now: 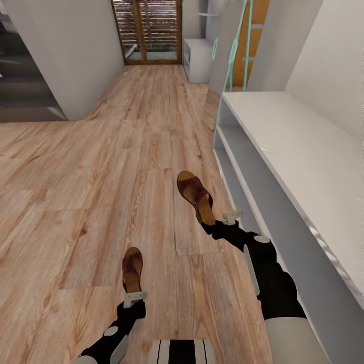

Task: Pick up the two gym shoes and the two sandals from the corridor floor and place them onto the hallstand (shoe rack) in the corridor, making sure they are on the rack and not on the floor. Arrange them so the two gym shoes are next to each other and the two sandals are next to each other.

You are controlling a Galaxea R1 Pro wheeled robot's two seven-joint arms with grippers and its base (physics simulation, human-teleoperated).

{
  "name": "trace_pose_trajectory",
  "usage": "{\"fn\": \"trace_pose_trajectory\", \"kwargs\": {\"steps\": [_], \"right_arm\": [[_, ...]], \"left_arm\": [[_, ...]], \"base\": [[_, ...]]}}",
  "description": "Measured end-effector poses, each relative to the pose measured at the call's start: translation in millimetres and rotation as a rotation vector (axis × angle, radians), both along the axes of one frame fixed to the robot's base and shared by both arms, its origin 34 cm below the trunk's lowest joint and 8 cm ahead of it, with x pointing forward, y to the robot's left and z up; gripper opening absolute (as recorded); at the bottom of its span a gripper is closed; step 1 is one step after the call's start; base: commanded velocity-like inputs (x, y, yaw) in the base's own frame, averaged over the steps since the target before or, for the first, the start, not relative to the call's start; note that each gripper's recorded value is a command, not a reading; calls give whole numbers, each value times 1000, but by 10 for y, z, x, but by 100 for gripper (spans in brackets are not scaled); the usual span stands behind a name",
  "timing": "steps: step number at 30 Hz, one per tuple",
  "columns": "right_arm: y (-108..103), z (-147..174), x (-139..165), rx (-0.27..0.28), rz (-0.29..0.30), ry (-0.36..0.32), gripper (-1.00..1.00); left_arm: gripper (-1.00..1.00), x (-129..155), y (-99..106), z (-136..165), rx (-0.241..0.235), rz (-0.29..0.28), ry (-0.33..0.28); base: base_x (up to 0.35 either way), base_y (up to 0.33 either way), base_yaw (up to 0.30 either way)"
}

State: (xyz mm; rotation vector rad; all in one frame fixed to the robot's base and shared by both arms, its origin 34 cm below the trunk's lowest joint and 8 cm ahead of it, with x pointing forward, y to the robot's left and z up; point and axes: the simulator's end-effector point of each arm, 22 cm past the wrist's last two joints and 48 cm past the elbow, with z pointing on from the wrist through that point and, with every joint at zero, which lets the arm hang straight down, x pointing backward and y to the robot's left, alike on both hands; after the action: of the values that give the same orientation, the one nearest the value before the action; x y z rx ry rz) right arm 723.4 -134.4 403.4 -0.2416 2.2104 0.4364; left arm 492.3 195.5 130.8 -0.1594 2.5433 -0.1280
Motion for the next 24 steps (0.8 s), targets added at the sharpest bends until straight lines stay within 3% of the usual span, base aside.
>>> {"fn": "trace_pose_trajectory", "kwargs": {"steps": [18, 24], "right_arm": [[45, 592, 32, 2, 10, -85, -100], [598, 450, -147, -12, 147, -116, -100]], "left_arm": [[-100, 354, 16, 450, 6, 4, -100], [-100, 464, 25, 608, 7, 7, -134]], "base": [[0, 0, 0], [0, 0, 0]]}}
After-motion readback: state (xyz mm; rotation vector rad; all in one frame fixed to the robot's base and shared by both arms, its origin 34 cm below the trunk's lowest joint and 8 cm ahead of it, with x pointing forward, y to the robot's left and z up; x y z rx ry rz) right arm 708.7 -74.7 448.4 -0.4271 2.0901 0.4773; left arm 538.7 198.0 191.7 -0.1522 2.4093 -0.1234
